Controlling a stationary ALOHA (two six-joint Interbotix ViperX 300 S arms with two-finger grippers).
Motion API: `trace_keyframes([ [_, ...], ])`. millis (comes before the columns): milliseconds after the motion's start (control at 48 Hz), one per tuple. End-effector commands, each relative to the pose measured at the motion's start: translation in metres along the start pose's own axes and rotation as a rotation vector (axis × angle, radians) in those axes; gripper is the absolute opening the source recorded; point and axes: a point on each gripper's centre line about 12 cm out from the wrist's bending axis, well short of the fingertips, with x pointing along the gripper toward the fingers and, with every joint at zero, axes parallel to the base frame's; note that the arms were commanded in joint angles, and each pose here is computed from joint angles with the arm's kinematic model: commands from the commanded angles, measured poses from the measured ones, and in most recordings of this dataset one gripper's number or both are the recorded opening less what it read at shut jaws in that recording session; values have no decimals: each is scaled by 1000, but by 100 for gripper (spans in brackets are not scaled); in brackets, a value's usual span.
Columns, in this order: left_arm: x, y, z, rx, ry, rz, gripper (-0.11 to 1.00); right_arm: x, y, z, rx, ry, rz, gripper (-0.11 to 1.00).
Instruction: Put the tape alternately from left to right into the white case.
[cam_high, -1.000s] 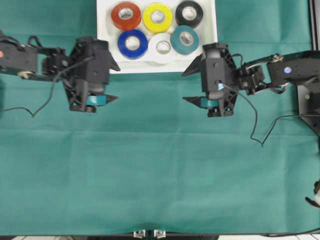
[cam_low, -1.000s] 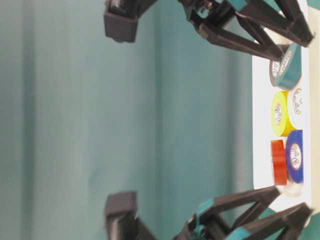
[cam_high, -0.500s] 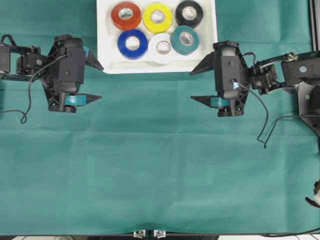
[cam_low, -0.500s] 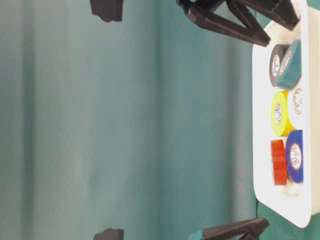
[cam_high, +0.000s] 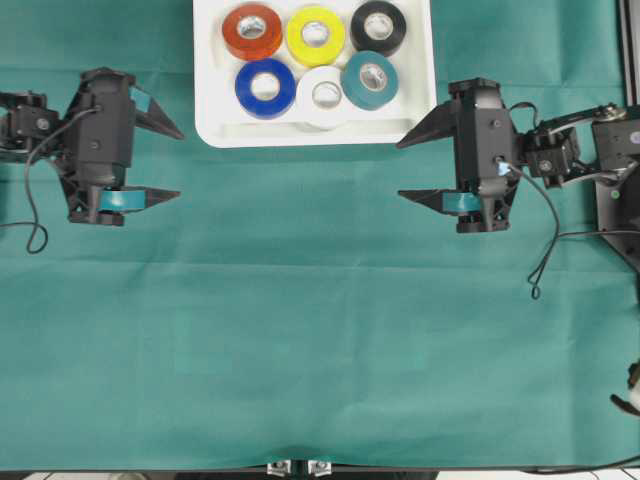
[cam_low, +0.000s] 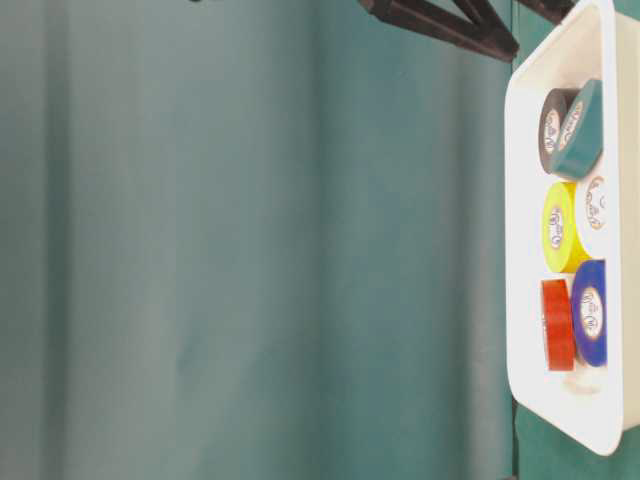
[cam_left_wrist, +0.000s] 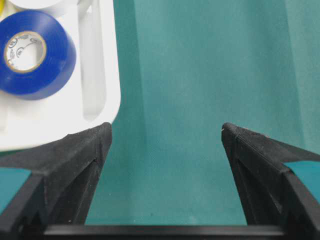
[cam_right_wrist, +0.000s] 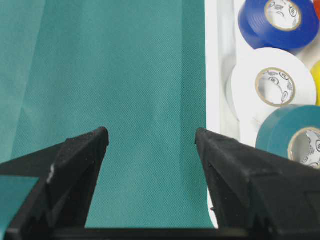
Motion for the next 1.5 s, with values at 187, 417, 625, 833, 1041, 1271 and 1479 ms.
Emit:
trace_keyframes([
  [187, -21, -2, -4, 1, -62, 9, 46, -14, 1, 1, -2, -43, 7, 80],
  [417, -38, -3, -12, -2, -108, 17, 46, -28, 2, -4, -1, -71, 6, 80],
  [625, -53, -4, -17, -2, -161, 26, 46, -41, 1, -8, 3, -104, 5, 80],
  [833, -71, -4, -21, -8, -260, 45, 46, -56, 1, -13, 7, -144, 2, 80],
  [1041, -87, -4, -28, -86, -349, 54, 46, -73, -1, -18, 21, -199, -3, 80],
  [1271, -100, -5, -37, -136, -415, 57, 46, -90, -1, -25, 24, -262, -4, 80],
  [1479, -109, -5, -40, -135, -470, 63, 45, -101, -1, -29, 31, -309, -5, 80],
])
